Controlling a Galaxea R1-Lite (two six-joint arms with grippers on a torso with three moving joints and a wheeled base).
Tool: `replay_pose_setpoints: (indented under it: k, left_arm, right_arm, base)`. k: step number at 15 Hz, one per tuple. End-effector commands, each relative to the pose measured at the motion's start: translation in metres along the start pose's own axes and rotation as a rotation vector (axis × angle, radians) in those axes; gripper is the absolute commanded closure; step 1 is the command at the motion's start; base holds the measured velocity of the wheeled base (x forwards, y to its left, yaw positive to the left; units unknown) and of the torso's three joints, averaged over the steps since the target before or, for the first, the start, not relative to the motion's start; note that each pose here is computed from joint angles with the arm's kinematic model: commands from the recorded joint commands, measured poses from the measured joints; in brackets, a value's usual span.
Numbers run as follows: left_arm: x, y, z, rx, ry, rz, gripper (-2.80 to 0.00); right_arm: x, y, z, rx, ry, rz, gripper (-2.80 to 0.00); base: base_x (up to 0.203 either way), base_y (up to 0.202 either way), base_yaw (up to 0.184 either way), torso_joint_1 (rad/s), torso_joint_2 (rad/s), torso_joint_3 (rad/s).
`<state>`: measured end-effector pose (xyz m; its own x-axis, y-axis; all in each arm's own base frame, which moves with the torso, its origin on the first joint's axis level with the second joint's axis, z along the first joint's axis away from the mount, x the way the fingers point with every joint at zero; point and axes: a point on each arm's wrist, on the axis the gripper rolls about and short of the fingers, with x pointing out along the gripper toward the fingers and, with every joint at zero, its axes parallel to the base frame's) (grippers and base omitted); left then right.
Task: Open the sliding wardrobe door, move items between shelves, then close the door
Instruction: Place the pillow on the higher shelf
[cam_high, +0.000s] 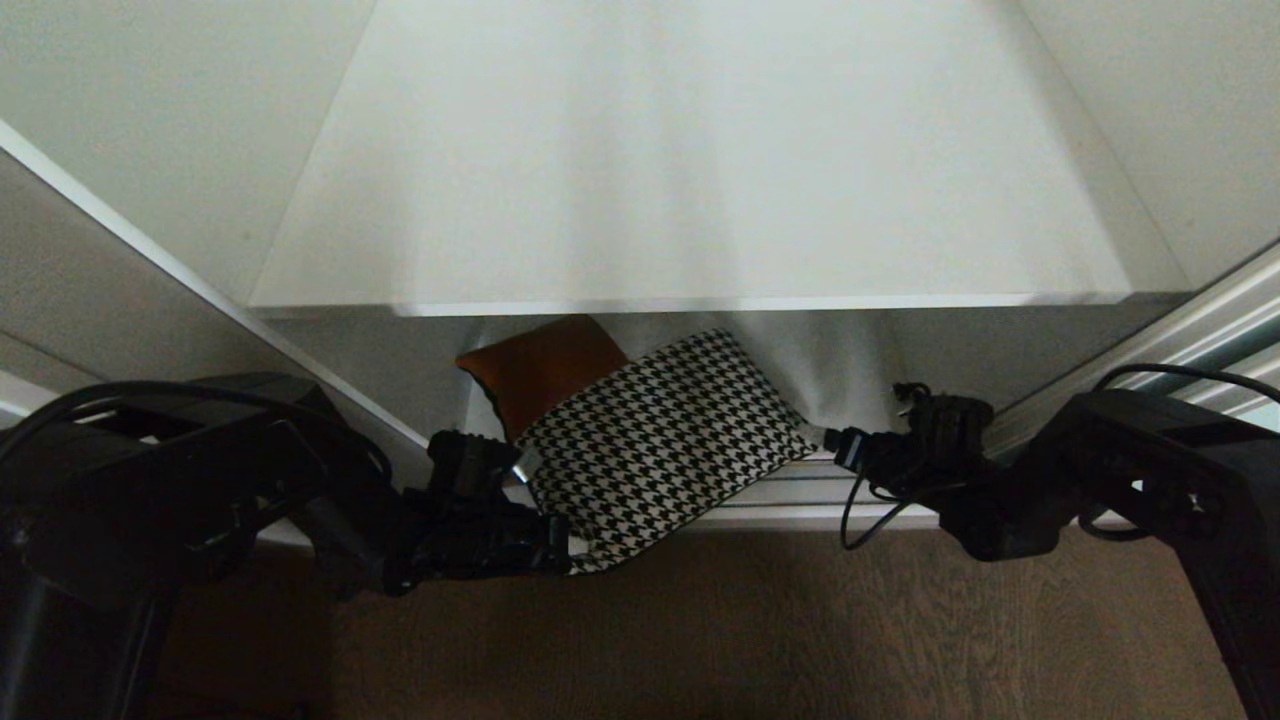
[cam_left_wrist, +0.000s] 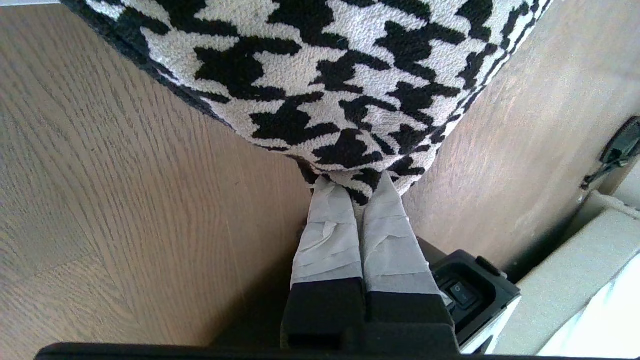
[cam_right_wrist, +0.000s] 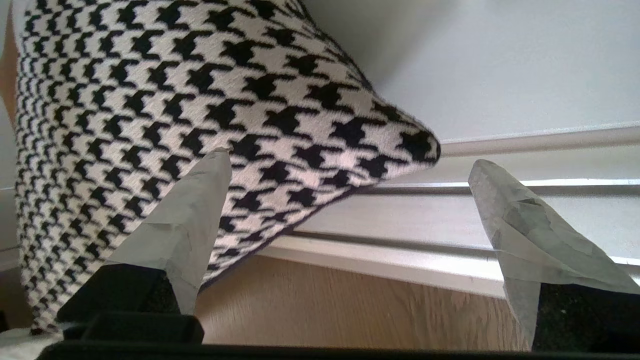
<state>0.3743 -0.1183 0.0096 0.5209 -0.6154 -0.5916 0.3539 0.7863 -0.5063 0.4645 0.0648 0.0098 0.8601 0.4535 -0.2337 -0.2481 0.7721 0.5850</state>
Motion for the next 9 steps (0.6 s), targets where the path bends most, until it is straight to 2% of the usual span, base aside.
replay_pose_setpoints:
  k: [1, 3, 6, 9]
  left_arm:
    - [0.0, 0.0, 0.001, 0.0, -0.003, -0.005, 0.0]
    - [0.0, 0.0, 0.0, 0.001, -0.002, -0.003, 0.0]
    - [0.0, 0.0, 0.001, 0.004, -0.009, -0.005, 0.0]
    - [0.0, 0.0, 0.0, 0.005, -0.01, -0.007, 0.0]
  right_arm:
    - [0.012, -0.003, 0.002, 0.017, -0.012, 0.027, -2.8]
    - [0.02, -0.006, 0.006, 0.098, -0.017, 0.037, -2.8]
    - [0.03, -0.013, 0.001, 0.1, -0.014, 0.037, -2.8]
    - [0.043, -0.016, 0.006, 0.102, -0.01, 0.031, -2.8]
  base:
    - [0.0, 0.0, 0.0, 0.0, 0.0, 0.0]
    - [0.0, 0.0, 0.0, 0.0, 0.0, 0.0]
    - [0.0, 0.0, 0.0, 0.0, 0.0, 0.0]
    - [0.0, 0.0, 0.0, 0.0, 0.0, 0.0]
